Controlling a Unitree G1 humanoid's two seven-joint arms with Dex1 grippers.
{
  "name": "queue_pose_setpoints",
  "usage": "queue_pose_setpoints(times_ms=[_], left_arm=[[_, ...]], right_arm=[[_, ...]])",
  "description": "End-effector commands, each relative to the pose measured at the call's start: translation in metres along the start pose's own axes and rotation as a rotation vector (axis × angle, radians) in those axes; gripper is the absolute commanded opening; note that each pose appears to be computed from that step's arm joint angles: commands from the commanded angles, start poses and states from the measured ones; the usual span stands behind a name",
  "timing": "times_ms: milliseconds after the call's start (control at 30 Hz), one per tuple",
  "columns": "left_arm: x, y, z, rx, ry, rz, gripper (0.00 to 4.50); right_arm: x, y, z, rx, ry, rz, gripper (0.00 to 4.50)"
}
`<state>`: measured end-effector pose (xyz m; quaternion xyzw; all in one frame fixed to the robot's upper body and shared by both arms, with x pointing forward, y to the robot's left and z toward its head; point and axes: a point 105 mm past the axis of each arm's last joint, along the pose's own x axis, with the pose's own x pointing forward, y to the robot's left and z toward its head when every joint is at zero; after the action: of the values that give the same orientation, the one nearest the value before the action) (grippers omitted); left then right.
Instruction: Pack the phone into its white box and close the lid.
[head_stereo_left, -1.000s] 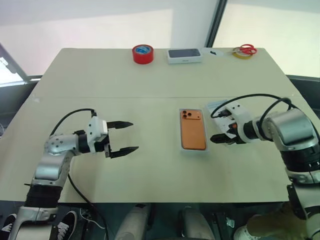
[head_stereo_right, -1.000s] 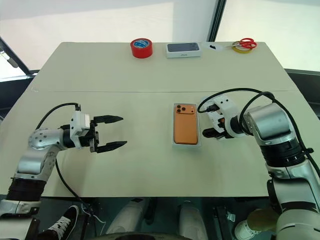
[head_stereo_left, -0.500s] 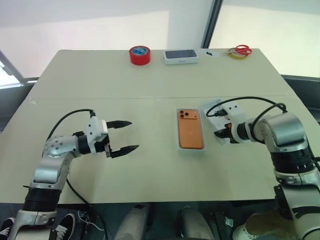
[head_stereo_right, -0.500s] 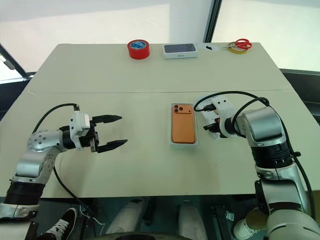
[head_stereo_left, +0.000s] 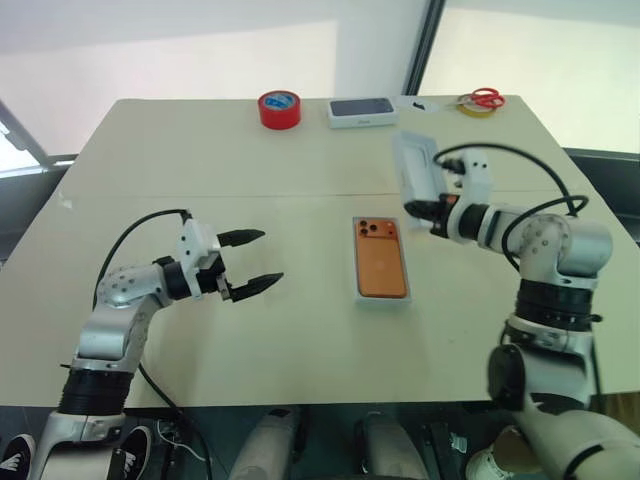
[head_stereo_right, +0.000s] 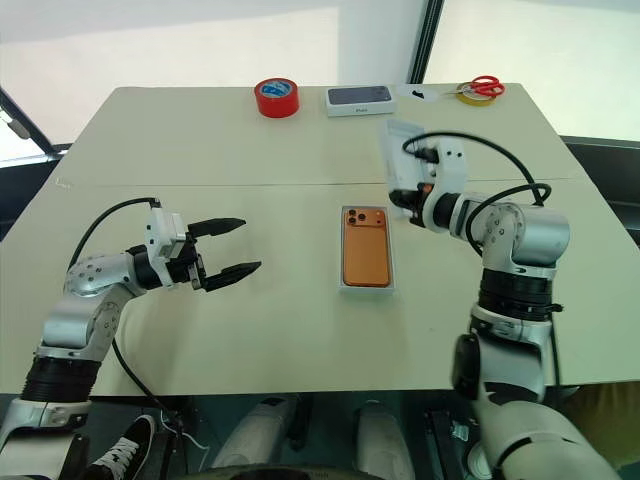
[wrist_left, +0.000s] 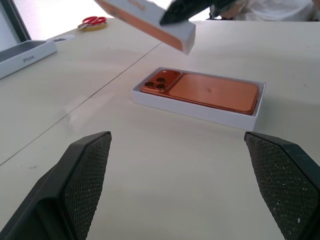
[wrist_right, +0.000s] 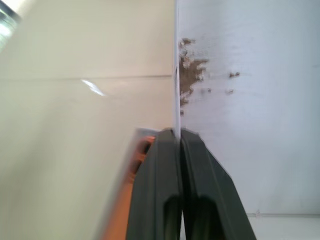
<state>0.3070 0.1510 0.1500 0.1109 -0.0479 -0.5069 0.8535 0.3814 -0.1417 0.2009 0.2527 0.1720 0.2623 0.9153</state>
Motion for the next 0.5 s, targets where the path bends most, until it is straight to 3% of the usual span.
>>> queue_pose_setpoints(times_ms=[33,200,367,500], left_arm=[[0.005,0.004,0.012,0.004,-0.045,0.025,4.5],[0.008,0.002,0.016,-0.005,-0.06,0.023,4.5],[0.009,-0.001,0.019,-0.004,-0.075,0.024,4.5],[0.011,-0.006,0.017,-0.015,-0.081,0.014,4.5]], right_arm=[[-0.002,0.05,0.002,0.215,-0.061,0.265,0.06],[-0.006,0.09,-0.046,0.25,0.026,0.488,0.06],[-0.027,0.1,-0.091,0.247,0.192,0.584,0.06],[-0.035,0.107,-0.103,0.278,0.275,0.611,0.06]])
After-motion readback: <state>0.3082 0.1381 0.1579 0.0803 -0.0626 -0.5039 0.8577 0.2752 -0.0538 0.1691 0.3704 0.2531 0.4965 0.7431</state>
